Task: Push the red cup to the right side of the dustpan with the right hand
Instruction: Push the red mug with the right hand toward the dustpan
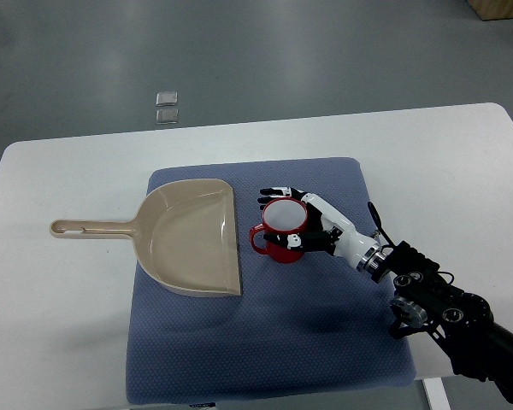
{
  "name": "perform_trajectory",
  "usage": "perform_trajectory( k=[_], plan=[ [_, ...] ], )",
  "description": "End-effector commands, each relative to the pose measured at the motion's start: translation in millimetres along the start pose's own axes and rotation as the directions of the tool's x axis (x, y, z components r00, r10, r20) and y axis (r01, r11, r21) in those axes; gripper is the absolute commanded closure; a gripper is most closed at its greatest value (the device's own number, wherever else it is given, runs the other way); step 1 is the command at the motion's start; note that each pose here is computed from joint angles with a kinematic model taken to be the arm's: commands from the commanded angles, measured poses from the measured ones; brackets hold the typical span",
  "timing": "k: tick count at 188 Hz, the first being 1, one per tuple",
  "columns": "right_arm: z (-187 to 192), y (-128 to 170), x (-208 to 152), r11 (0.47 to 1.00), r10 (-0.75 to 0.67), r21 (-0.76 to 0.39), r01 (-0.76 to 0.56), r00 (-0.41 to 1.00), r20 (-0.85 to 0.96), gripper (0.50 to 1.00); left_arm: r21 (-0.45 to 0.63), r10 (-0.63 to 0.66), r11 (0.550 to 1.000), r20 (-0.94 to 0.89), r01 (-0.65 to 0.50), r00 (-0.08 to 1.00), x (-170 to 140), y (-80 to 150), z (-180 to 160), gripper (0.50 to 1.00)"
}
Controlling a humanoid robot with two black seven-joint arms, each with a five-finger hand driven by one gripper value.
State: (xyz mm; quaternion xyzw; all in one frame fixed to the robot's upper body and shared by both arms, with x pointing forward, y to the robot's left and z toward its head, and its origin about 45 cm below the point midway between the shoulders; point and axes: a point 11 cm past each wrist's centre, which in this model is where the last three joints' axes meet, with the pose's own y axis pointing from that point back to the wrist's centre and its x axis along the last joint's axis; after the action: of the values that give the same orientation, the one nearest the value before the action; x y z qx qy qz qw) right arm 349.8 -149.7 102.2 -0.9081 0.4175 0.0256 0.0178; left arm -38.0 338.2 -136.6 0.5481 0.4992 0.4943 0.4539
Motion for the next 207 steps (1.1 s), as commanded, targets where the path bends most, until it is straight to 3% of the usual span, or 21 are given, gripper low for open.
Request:
perform_trajectory(
  k=[1,207],
  plan=[
    [0.7,-2.0,-3.5,1.000,0.000,0.000,0.000,1.000,-0.002,0.709,0.000,-0.001,1.000,0.000,0.001,1.000,-0.2,0.0,-0.1,0.500],
    [4.2,-9.5,-15.3,1.000,-0.009,-0.021,0.007,0.997,-0.078,0.703,0.000,-0.001,1.000,0.000,0.001,1.000,-0.2,0.0,-0.1,0.500]
  ],
)
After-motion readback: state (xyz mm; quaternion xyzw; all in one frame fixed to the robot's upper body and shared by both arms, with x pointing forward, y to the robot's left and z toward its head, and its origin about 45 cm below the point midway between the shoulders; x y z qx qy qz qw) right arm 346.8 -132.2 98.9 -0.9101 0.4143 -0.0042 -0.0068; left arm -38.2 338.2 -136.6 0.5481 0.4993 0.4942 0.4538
